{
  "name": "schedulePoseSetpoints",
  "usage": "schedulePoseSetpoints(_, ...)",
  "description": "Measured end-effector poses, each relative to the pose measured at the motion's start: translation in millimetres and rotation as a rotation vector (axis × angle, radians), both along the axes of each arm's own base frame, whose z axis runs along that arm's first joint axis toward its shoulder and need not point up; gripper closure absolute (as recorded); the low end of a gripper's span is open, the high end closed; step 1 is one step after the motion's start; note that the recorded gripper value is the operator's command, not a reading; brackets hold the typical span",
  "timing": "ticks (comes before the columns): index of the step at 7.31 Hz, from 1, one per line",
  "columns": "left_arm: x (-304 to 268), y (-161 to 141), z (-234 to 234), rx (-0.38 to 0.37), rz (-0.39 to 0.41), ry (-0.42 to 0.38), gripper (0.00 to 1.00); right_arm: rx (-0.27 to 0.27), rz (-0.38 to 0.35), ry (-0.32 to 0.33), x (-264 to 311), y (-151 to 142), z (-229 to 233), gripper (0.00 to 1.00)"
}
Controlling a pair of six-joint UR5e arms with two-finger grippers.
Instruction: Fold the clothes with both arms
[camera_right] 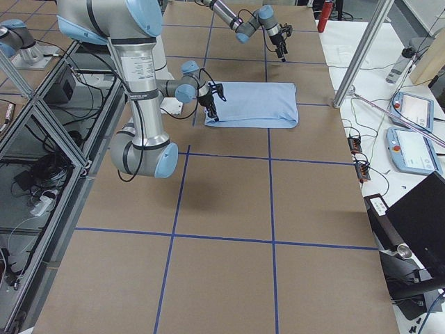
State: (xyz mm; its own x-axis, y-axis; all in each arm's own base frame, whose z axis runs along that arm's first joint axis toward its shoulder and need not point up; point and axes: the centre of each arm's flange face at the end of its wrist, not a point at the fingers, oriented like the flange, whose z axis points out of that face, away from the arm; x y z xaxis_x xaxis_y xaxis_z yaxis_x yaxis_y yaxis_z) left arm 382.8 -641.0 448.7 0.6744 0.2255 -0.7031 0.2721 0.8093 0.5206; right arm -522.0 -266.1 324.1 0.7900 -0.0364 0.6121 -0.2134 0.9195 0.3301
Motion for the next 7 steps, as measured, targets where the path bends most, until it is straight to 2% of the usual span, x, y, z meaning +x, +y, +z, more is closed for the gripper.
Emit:
schedulePoseSetpoints(1,0.9,0.6,0.0,-0.001,0.001,0.001,0.00,-0.022,0.031,-0.009,2.0,2.9,5.8,0.85)
schedulePoseSetpoints(2,1.2,0.7,0.0,-0.001,0.001,0.001,0.00,-0.031,0.045,-0.012,2.4,4.7,8.3,0.01)
schedulePoseSetpoints(5,1.2,1.2,-2.6,0.002,0.001,0.004,0.00,-0.032,0.049,-0.027,2.7,6.6,3.7,0.00)
schedulePoseSetpoints(7,-0.2,5.8,-18.9,0.013,0.009,0.037,0.00,-0.028,0.049,-0.098,19.2,2.5,-24.7,0.00)
